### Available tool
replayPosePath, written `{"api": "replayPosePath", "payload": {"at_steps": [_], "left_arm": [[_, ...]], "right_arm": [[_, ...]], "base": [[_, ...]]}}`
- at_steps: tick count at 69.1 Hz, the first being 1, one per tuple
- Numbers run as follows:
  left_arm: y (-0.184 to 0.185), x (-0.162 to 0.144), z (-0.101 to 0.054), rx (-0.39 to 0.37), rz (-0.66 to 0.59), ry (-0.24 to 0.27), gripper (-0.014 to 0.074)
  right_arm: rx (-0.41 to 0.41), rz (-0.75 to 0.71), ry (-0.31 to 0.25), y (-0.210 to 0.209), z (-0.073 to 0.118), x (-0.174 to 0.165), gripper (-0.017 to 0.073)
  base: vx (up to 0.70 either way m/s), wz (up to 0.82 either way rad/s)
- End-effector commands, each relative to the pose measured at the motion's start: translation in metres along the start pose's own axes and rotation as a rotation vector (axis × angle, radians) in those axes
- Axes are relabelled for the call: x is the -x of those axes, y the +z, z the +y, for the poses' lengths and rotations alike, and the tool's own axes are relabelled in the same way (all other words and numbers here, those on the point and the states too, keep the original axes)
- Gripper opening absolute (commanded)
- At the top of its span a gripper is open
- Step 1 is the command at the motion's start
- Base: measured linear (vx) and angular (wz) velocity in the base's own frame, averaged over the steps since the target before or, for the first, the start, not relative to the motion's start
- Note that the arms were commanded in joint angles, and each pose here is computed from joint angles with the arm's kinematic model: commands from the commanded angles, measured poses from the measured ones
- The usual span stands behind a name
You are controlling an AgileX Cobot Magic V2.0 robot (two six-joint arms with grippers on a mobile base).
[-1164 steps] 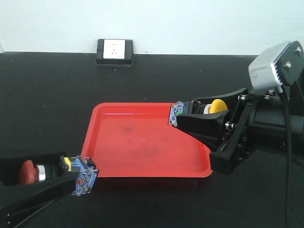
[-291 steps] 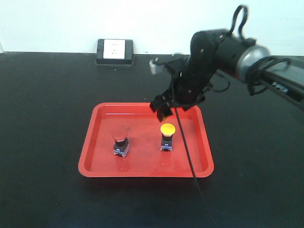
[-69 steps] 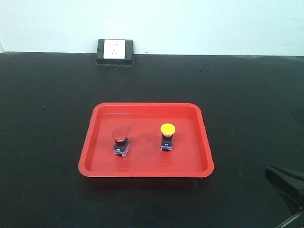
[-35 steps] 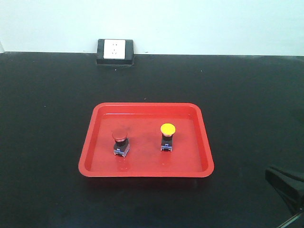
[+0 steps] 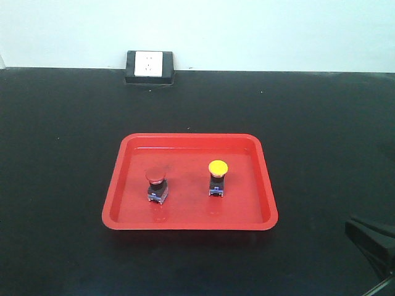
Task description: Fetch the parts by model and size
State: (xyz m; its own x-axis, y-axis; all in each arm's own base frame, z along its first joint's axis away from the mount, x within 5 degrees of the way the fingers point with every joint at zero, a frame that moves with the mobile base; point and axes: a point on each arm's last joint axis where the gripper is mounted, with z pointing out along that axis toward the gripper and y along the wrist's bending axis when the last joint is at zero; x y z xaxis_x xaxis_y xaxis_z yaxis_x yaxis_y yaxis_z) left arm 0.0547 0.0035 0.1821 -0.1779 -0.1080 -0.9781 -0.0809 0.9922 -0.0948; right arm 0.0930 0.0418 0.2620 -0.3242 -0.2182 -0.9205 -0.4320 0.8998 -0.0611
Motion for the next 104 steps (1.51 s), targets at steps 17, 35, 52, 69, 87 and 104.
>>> {"api": "replayPosePath", "payload": {"at_steps": [17,35,52,69,87,104], "left_arm": [[-0.001,0.009,-0.001,-0.011,-0.089,-0.012,-0.0006],[-0.001,0.009,-0.001,-0.011,-0.089,-0.012,-0.0006],[-0.001,0.009,-0.001,-0.011,-0.089,-0.012,-0.0006],[-0.001,0.009,-0.001,-0.011,-0.089,-0.012,-0.0006],[-0.001,0.009,-0.001,-0.011,-0.089,-0.012,-0.0006],[-0.001,0.009,-0.001,-0.011,-0.089,-0.012,-0.0006]], "right_arm": [[-0.011,-0.089,-0.002,-0.003,-0.001,0.014,-0.0009],[-0.011,-0.089,-0.002,-0.003,-0.001,0.014,-0.0009],[-0.032,-0.087,-0.064,-0.003,-0.003,0.014,-0.0009],[-0.154,-0.144,-0.006,-0.004,-0.017,0.019,-0.0008],[-0.327,-0.175,0.103,-0.009,-0.029,-0.017,-0.0008],[-0.386,-0.256,0.1,-0.016,-0.021,-0.062,-0.0008]], "base": [[0.0,0.0],[0.0,0.0],[0.0,0.0],[0.0,0.0],[0.0,0.0],[0.0,0.0]]}}
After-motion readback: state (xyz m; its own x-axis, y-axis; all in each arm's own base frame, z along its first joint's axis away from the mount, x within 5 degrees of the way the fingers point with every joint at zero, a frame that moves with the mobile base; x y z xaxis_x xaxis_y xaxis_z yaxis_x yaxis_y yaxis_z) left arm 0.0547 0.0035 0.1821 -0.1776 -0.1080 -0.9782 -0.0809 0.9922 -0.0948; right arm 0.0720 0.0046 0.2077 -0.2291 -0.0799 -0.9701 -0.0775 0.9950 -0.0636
